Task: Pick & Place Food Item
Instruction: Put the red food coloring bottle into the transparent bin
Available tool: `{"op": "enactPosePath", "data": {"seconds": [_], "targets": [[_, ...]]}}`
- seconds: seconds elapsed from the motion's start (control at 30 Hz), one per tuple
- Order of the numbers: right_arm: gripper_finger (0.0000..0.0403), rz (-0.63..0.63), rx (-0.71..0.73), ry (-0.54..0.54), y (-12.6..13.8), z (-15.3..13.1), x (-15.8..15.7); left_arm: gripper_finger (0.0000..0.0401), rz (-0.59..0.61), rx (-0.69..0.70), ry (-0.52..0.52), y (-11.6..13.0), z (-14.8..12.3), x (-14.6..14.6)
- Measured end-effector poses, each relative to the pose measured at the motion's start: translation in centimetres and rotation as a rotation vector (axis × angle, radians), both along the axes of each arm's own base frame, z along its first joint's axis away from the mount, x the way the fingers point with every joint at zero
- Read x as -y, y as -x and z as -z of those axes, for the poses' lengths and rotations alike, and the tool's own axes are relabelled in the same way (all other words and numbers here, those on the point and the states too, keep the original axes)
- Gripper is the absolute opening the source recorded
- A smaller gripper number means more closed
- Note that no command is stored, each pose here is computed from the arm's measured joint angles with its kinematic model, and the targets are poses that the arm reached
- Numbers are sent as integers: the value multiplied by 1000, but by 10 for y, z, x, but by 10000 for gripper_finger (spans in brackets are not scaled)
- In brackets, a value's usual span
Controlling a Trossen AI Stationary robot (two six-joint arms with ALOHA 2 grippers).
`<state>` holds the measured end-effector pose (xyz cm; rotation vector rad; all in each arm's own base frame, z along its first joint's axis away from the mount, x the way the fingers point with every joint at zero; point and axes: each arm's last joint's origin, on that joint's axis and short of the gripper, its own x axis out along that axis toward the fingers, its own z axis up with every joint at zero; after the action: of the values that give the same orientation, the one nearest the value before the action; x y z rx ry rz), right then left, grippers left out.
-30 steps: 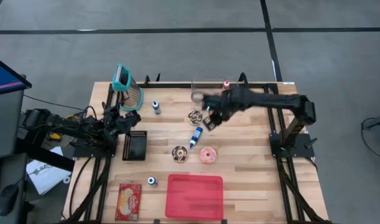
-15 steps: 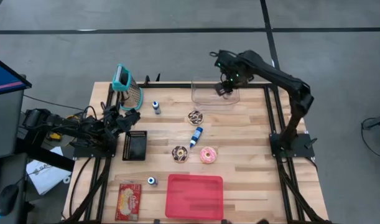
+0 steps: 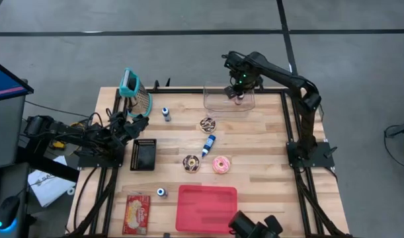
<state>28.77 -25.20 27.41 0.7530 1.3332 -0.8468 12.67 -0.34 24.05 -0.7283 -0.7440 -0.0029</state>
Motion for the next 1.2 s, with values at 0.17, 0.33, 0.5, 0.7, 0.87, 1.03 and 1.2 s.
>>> {"op": "enactPosePath", "data": {"seconds": [0.17, 0.33, 0.5, 0.7, 0.87, 1.03, 1.2], "targets": [[109, -11, -9, 7, 1, 5, 7, 76, -1, 0, -1, 0, 0, 0], [108, 20, 0, 18, 9, 5, 17, 76, -3, -1, -4, 0, 0, 0], [108, 34, -2, 18, 13, 5, 22, 76, -13, -5, -16, 0, 0, 0], [109, 26, -22, -6, 13, 17, 18, 76, -16, -6, -20, 0, 0, 0], [109, 20, -8, -15, 10, 28, 15, 76, -16, -6, -20, 0, 0, 0], [110, 14, 16, -8, 7, 28, 15, 76, -15, -5, -19, 0, 0, 0], [130, 14, 15, -8, 8, 28, 16, 76, -14, -5, -19, 0, 0, 0]]}}
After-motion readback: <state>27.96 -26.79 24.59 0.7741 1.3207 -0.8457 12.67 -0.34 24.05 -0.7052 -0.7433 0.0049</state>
